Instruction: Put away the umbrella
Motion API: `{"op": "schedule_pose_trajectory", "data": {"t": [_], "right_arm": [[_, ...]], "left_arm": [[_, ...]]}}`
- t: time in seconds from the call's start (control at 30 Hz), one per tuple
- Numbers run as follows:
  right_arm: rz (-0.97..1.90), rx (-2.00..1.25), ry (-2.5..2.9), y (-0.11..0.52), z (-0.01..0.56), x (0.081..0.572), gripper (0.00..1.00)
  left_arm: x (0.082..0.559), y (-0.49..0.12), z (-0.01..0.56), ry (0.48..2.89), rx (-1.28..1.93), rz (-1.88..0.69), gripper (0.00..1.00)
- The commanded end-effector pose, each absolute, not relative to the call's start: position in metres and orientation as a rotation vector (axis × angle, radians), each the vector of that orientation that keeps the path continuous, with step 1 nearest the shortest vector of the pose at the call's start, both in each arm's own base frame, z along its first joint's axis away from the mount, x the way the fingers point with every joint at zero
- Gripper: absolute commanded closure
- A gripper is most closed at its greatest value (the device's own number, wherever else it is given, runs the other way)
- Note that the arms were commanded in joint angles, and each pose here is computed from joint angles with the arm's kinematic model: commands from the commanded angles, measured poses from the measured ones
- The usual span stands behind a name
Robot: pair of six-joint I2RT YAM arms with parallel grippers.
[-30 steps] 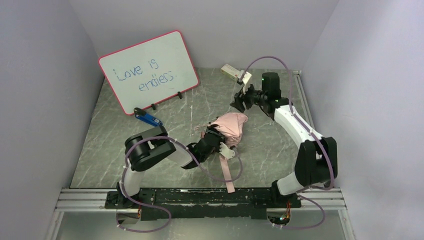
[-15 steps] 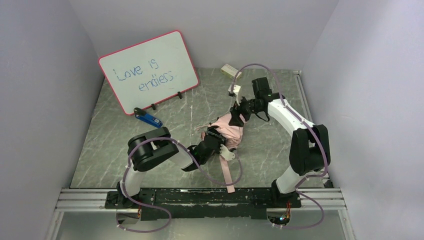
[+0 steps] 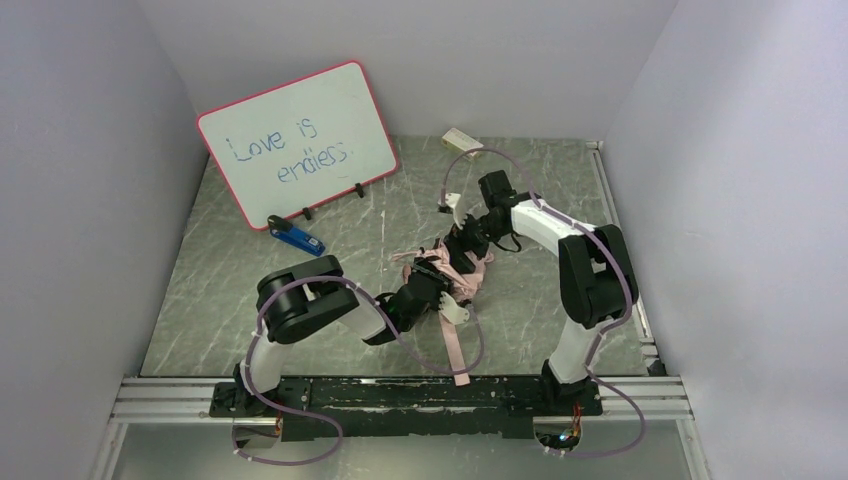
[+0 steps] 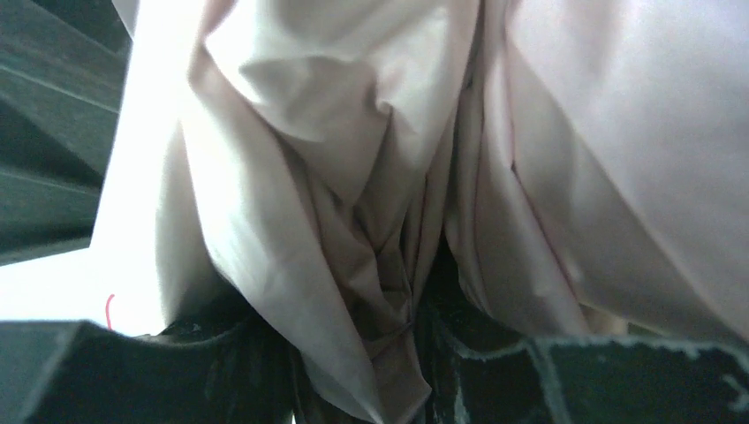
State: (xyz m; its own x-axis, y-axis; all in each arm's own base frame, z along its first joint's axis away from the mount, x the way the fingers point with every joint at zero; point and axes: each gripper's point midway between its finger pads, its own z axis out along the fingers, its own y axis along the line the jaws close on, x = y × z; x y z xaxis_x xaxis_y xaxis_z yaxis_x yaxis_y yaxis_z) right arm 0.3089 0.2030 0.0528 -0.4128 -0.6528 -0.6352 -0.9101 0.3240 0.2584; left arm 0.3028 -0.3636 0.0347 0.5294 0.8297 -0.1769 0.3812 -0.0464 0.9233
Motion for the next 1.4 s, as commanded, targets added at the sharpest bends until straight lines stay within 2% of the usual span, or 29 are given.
{"op": "schedule_pose_trajectory", "data": {"t": [0.0, 0.13, 0.2, 0.27, 0.3, 0.4, 0.47, 0.63, 0.77, 0.93, 1.13, 1.23, 1.37], "right_arm": [[0.841, -1.419, 2.358, 0.194, 0.01, 0.28, 0.17], [0.848, -1.429, 2.433, 0.193, -0.01, 0.269, 0.22], [0.874, -1.424, 2.46, 0.194, -0.015, 0.264, 0.3], [0.858, -1.413, 2.487, 0.192, -0.022, 0.264, 0.42], [0.858, -1.411, 2.493, 0.192, -0.024, 0.263, 0.49], [0.82, -1.39, 2.512, 0.19, -0.027, 0.266, 0.68], [0.795, -1.384, 2.509, 0.189, -0.028, 0.269, 0.72], [0.672, -1.344, 2.497, 0.183, -0.028, 0.286, 0.85], [0.587, -1.328, 2.466, 0.179, -0.028, 0.295, 0.85], [0.552, -1.353, 2.4, 0.178, -0.023, 0.299, 0.86], [0.47, -1.451, 2.269, 0.183, -0.016, 0.301, 0.86], [0.378, -1.53, 2.162, 0.189, -0.013, 0.302, 0.87], [0.319, -1.592, 2.027, 0.197, -0.01, 0.297, 0.88]], "left_arm": [[0.283, -0.361, 0.0, 1.049, 1.78, 0.459, 0.95], [0.285, -0.363, 0.004, 1.066, 1.75, 0.475, 0.95], [0.286, -0.365, 0.01, 1.069, 1.732, 0.486, 0.95], [0.287, -0.368, 0.018, 1.081, 1.714, 0.475, 0.95], [0.287, -0.37, 0.02, 1.091, 1.712, 0.466, 0.92], [0.287, -0.373, 0.036, 1.109, 1.664, 0.443, 0.66], [0.285, -0.372, 0.048, 1.099, 1.632, 0.434, 0.52], [0.272, -0.369, 0.076, 1.107, 1.591, 0.391, 0.23], [0.255, -0.364, 0.105, 1.146, 1.54, 0.272, 0.04], [0.223, -0.345, 0.125, 1.226, 1.523, 0.114, 0.03], [0.194, -0.308, 0.166, 1.379, 1.314, -0.131, 0.05], [0.198, -0.283, 0.18, 1.489, 1.137, -0.169, 0.06], [0.228, -0.249, 0.19, 1.664, 0.903, -0.273, 0.07]]}}
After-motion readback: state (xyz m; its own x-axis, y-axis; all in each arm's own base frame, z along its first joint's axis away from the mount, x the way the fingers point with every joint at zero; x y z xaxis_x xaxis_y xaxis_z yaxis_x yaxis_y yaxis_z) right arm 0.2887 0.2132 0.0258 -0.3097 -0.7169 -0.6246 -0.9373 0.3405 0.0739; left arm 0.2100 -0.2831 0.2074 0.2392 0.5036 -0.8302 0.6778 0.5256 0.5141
